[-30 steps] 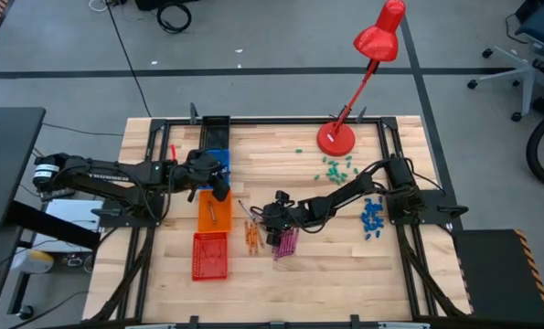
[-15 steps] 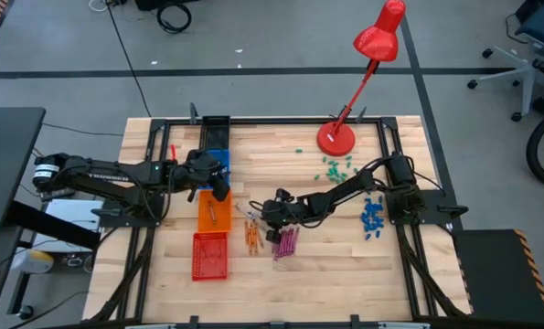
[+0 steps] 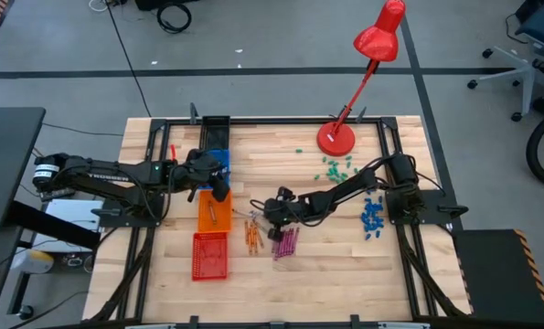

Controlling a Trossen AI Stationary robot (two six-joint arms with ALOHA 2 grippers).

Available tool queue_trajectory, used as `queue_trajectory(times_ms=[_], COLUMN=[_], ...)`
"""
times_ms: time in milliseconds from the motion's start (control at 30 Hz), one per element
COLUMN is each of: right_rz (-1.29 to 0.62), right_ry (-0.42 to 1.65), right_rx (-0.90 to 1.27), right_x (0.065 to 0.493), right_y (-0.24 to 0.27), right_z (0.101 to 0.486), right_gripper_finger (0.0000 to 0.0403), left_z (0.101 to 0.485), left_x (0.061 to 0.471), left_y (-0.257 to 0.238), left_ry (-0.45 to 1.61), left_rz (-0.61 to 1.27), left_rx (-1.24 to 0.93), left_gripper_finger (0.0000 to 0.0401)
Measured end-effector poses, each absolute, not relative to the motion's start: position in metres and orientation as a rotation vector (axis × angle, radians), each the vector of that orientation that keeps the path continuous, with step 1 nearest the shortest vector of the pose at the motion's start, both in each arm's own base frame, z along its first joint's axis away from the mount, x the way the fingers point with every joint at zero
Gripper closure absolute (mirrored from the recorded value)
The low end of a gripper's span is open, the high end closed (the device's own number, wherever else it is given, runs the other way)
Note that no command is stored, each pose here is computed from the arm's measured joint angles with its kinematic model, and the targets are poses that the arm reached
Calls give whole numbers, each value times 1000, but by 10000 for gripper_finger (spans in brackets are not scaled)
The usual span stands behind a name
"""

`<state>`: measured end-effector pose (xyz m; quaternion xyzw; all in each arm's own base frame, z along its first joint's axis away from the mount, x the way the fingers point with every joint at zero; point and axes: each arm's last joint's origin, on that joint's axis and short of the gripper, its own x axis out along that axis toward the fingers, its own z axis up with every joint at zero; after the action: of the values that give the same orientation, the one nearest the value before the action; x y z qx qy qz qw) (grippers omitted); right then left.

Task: Sort crayons
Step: Put the black crayon into the blue bin

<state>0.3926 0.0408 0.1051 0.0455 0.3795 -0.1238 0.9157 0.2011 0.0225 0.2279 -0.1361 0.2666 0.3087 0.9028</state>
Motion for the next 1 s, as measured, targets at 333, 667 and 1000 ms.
queue_trajectory(times_ms=[333,667,1000], right_rz=[-373,-439,-551], right_ry=[782,701,577], right_rx=[12,-66,-200], right_x=[386,385,378], right_y=[42,50,72], right_z=[117,135,162], right_gripper_finger=[365,365,364], left_z=[223,218,213], left_x=[206,209,206], left_y=[11,10,5], left_ry=[472,309,166], left_rz=[537,482,439], left_rx=[-184,-108,-60], left_gripper_finger=[253,253,253])
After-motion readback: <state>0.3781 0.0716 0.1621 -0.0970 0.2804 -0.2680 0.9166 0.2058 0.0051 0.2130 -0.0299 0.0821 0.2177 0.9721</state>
